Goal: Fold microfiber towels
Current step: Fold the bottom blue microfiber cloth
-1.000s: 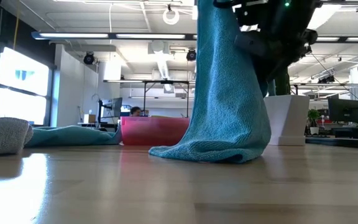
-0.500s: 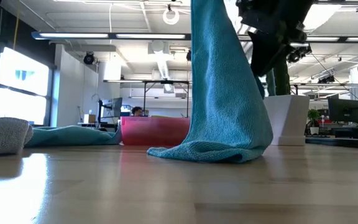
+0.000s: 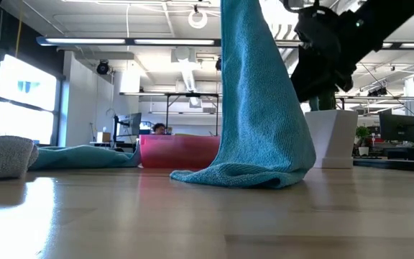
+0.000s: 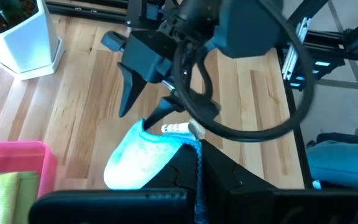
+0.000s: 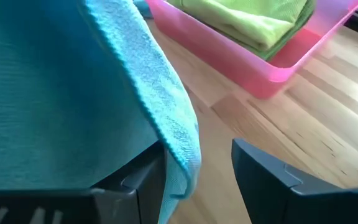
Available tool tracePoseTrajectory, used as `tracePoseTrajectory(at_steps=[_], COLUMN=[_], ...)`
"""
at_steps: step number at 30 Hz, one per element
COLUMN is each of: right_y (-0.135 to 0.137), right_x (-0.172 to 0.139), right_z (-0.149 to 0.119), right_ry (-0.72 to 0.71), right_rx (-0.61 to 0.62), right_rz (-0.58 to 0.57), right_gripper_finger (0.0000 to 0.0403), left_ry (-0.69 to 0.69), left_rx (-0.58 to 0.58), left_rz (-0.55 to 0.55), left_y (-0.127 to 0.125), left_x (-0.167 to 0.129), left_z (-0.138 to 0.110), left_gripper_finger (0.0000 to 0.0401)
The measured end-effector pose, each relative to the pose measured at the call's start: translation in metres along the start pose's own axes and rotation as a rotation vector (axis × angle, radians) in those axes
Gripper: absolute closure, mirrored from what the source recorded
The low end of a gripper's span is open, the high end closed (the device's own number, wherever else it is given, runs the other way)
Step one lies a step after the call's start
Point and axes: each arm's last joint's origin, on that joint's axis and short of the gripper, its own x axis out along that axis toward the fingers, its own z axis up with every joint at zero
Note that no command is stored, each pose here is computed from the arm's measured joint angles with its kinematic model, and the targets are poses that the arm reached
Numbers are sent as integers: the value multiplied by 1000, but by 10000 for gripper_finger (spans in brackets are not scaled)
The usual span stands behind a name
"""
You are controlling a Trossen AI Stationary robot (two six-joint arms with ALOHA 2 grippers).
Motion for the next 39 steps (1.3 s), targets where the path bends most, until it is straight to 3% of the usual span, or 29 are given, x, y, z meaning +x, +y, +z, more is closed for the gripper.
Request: tracePoseTrajectory(at_steps=[9, 13, 18, 25, 36, 39], right_y=[-6, -9, -10, -9, -3, 2], right_x=[9, 11, 12, -7, -61, -77], right_z=[-3, -2, -1, 5, 6, 10], right_ry=[16, 28, 60, 55, -6, 1], right_rx=[-43, -54, -112, -166, -195, -240], right_rz=[12, 9, 47, 153, 361, 361], right_gripper_finger=[246, 298, 390, 400, 402, 402], left_ry=[-1, -1, 16, 202, 421, 422], left_rx=[0, 1, -1, -7, 195, 230], left_rz=[0, 0, 2, 22, 163, 202], left_y=[0, 0, 0, -9, -59, -73], left_x=[0, 0, 0, -1, -9, -11], left_z=[0, 0, -2, -21, -57, -63], left_gripper_finger=[401, 401, 401, 401, 401, 401])
